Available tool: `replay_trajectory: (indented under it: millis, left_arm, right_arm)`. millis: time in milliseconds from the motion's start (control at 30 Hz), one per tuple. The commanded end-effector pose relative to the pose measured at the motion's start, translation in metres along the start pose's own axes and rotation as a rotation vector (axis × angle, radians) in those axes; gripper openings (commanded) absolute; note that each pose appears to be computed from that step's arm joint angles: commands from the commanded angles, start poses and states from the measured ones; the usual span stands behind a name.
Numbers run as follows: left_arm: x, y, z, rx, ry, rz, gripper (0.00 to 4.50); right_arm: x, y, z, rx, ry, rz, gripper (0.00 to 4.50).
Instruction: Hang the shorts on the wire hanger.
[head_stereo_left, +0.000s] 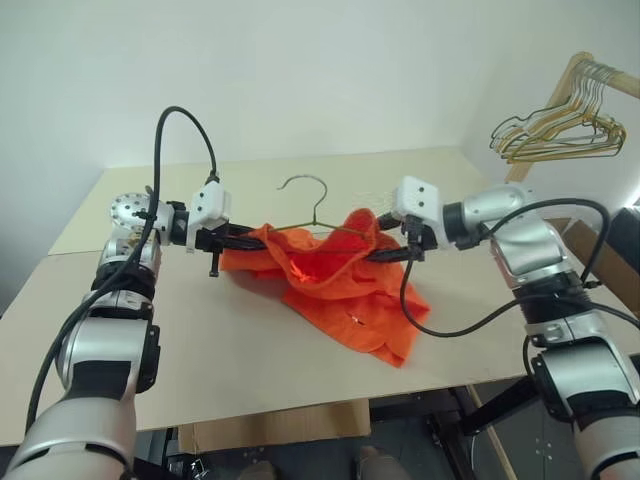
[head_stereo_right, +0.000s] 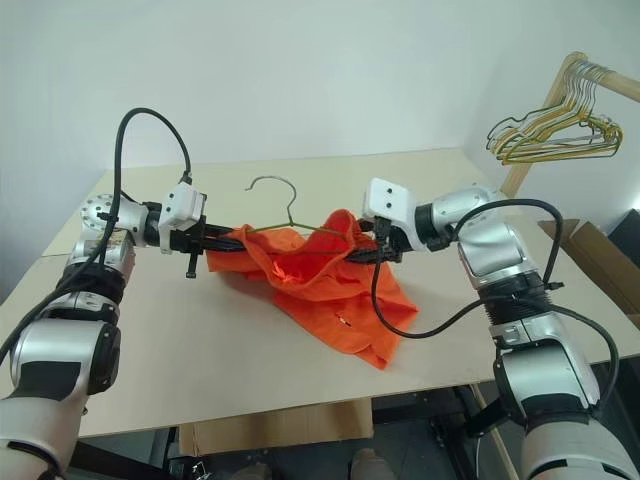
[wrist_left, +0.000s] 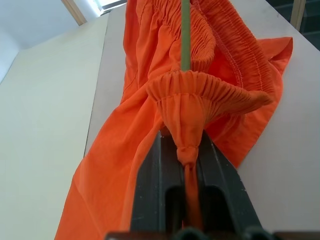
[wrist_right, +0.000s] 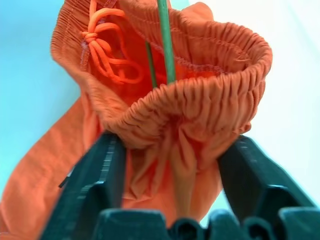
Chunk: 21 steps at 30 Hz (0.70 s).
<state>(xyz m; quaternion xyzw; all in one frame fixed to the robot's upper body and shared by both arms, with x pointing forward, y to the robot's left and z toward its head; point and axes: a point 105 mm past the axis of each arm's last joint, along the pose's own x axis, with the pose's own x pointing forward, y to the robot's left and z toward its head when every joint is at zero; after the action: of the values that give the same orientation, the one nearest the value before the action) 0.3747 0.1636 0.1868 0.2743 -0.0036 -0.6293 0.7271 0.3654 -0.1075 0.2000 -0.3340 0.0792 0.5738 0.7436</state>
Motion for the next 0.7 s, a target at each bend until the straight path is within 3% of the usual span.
replay_trajectory:
  millis: [33,167,333,600,700]
  left_arm:
    - [-0.004,0.009,0.017,0.055,-0.025,0.015,0.0]
    - [-0.004,0.008,0.014,0.042,-0.018,0.013,0.0]
    - [-0.006,0.015,0.013,-0.059,-0.051,0.055,0.0]
    - [-0.015,0.025,0.011,-0.112,-0.073,0.145,2.32]
    - [-0.022,0.025,0.008,-0.118,-0.045,0.151,2.36]
  right_arm:
    - [-0.007,-0.006,0.017,-0.007,-0.052,-0.01,1.47]
    - [-0.008,-0.007,0.018,-0.007,-0.061,-0.012,0.15]
    - [-0.007,-0.007,0.014,0.026,-0.052,-0.014,0.04]
    - [-0.007,-0.007,0.013,0.064,-0.055,-0.012,0.03]
    - [-0.008,-0.006,0.011,0.087,-0.053,-0.001,0.03]
